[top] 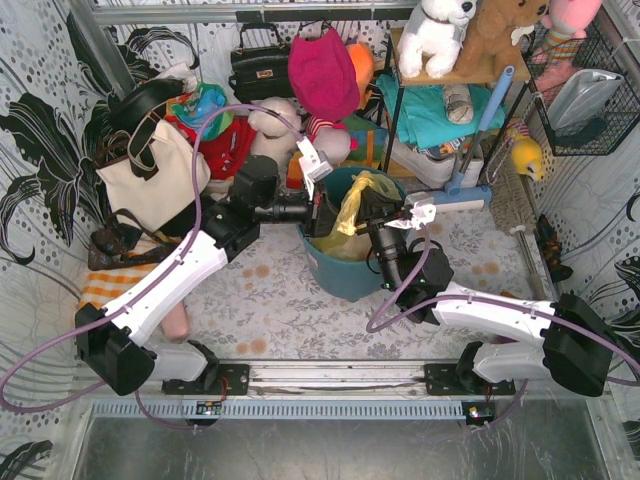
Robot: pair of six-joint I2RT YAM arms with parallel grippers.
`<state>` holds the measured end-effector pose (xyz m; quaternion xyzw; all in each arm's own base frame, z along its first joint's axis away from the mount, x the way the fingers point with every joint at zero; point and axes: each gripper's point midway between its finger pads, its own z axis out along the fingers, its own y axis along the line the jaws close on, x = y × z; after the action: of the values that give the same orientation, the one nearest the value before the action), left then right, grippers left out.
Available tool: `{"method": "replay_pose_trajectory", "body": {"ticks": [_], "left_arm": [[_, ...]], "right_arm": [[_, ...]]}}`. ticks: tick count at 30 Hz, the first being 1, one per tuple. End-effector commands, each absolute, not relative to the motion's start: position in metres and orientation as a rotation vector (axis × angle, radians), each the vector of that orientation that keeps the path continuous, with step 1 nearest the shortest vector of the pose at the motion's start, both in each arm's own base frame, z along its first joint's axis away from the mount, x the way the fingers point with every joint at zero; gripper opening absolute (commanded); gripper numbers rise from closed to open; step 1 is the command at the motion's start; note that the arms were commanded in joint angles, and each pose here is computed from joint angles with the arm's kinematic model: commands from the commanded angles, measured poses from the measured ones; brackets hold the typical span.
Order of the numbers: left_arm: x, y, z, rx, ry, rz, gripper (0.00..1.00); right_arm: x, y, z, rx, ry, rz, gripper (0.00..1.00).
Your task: Tie the trash bag
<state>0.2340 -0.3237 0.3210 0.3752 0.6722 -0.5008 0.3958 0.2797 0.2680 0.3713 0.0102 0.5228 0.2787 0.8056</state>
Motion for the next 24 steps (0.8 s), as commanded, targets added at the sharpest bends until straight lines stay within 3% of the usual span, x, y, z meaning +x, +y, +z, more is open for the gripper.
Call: {"method": "replay_pose_trajectory", "body": {"ticks": [1, 6, 10, 19, 24], "left_arm": [[0.213, -0.327, 0.324, 1.036, 1.652, -1.34, 0.01], [0.196, -0.325, 0.338, 1.084, 1.557, -1.378, 0.01], [0.192, -0.322, 0.344, 1.087, 1.522, -1.369, 0.08], [0.221, -0.312, 0.348, 0.943, 1.577, -1.176, 0.23], [0.218, -0.309, 0.353, 0.937, 1.55, -1.171, 0.24]], "right_arm": [[0.278, 0.258, 0.39, 0.057, 1.035, 0.59, 0.0], [0.283, 0.255, 0.386, 0.078, 1.041, 0.551, 0.0], [0.284, 0.259, 0.383, 0.058, 1.053, 0.54, 0.0], [0.255, 0.307, 0.38, -0.212, 1.054, 0.757, 0.0], [0.239, 0.326, 0.38, -0.319, 1.032, 0.846, 0.0]]}}
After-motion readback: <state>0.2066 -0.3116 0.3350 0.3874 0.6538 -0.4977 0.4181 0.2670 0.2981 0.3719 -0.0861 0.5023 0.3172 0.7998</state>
